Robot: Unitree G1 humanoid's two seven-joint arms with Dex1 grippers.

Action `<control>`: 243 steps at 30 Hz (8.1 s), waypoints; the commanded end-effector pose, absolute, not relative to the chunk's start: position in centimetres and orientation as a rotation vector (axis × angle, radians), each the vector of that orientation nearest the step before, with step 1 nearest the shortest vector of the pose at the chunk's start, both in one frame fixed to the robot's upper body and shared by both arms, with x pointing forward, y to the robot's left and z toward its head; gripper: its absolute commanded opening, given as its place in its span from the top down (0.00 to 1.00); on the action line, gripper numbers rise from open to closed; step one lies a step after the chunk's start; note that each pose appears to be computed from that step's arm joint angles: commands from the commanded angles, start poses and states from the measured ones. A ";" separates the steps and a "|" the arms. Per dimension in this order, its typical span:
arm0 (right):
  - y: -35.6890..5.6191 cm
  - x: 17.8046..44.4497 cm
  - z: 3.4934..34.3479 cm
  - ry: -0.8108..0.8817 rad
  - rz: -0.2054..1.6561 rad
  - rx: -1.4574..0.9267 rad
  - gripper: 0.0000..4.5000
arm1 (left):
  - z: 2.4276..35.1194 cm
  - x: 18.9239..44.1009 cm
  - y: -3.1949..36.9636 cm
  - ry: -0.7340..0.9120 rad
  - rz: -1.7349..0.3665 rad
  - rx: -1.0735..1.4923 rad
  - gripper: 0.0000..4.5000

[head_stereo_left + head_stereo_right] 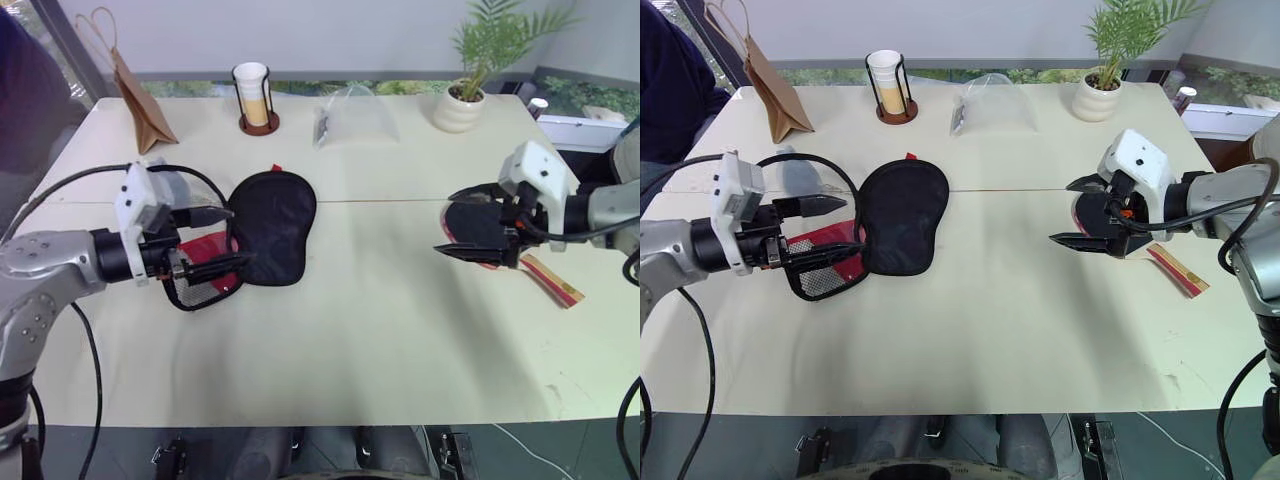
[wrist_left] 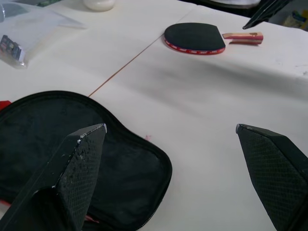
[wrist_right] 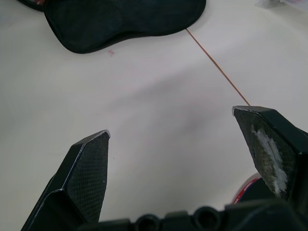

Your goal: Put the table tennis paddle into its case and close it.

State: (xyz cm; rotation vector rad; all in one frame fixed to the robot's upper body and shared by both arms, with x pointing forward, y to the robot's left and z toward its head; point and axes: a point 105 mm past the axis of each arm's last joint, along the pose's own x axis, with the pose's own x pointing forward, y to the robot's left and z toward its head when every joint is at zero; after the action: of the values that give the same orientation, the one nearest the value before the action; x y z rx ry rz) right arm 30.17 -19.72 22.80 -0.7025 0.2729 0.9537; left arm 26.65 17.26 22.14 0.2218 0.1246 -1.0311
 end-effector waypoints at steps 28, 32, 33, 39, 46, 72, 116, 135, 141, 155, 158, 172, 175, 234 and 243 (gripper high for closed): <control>-18.9 30.2 23.1 0.220 0.956 -0.692 0.01 | 23.5 26.2 16.7 0.097 -1.067 0.210 0.00; -17.5 30.9 22.4 0.232 0.966 -0.622 0.01 | 23.7 26.6 16.9 0.086 -1.064 0.198 0.00; -16.5 31.3 21.8 0.242 0.977 -0.583 0.01 | 23.7 26.8 17.1 0.084 -1.058 0.195 0.00; -11.9 33.3 19.4 0.289 0.988 -0.468 0.01 | 24.1 27.4 18.1 0.083 -1.032 0.215 0.00; -4.4 34.9 16.0 0.372 1.010 -0.375 0.01 | 24.0 27.3 20.1 0.118 -0.991 0.257 0.00; 5.1 35.5 7.9 0.541 1.039 -0.401 0.18 | 23.9 26.7 19.9 0.101 -0.958 0.282 0.00; -12.5 32.8 12.9 0.540 0.992 -0.590 0.99 | 23.3 27.6 18.4 0.085 -1.012 0.274 0.00; -18.4 33.6 12.4 0.622 0.821 -0.596 0.71 | 22.5 27.9 17.1 0.087 -1.065 0.268 0.00; -19.0 33.9 15.2 0.553 0.783 -0.590 0.01 | 22.3 28.0 16.8 0.090 -1.079 0.265 0.00; -28.0 31.2 19.8 0.546 0.483 -0.597 0.00 | 21.9 28.4 16.2 0.080 -1.125 0.251 0.00; -29.9 31.0 18.9 0.584 0.432 -0.587 0.00 | 21.8 28.6 15.8 0.077 -1.143 0.253 0.00; -36.1 31.5 14.5 0.725 0.324 -0.481 0.00 | 21.5 28.3 13.8 0.081 -1.229 0.262 0.00; -36.7 31.5 13.5 0.751 0.325 -0.424 0.00 | 21.5 28.3 13.7 0.080 -1.229 0.262 0.00; -14.5 29.8 12.9 0.649 0.478 -0.212 0.58 | 21.1 28.8 12.4 0.077 -1.293 0.257 0.00; -14.1 30.0 14.1 0.623 0.523 -0.213 0.01 | 21.0 28.7 13.5 0.096 -1.249 0.268 0.00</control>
State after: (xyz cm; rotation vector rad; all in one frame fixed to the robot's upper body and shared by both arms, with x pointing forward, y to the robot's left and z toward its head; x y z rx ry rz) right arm 29.71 -13.98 12.18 -0.2038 0.6805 0.5097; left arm 28.91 12.97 19.78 0.2360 0.1397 -1.2699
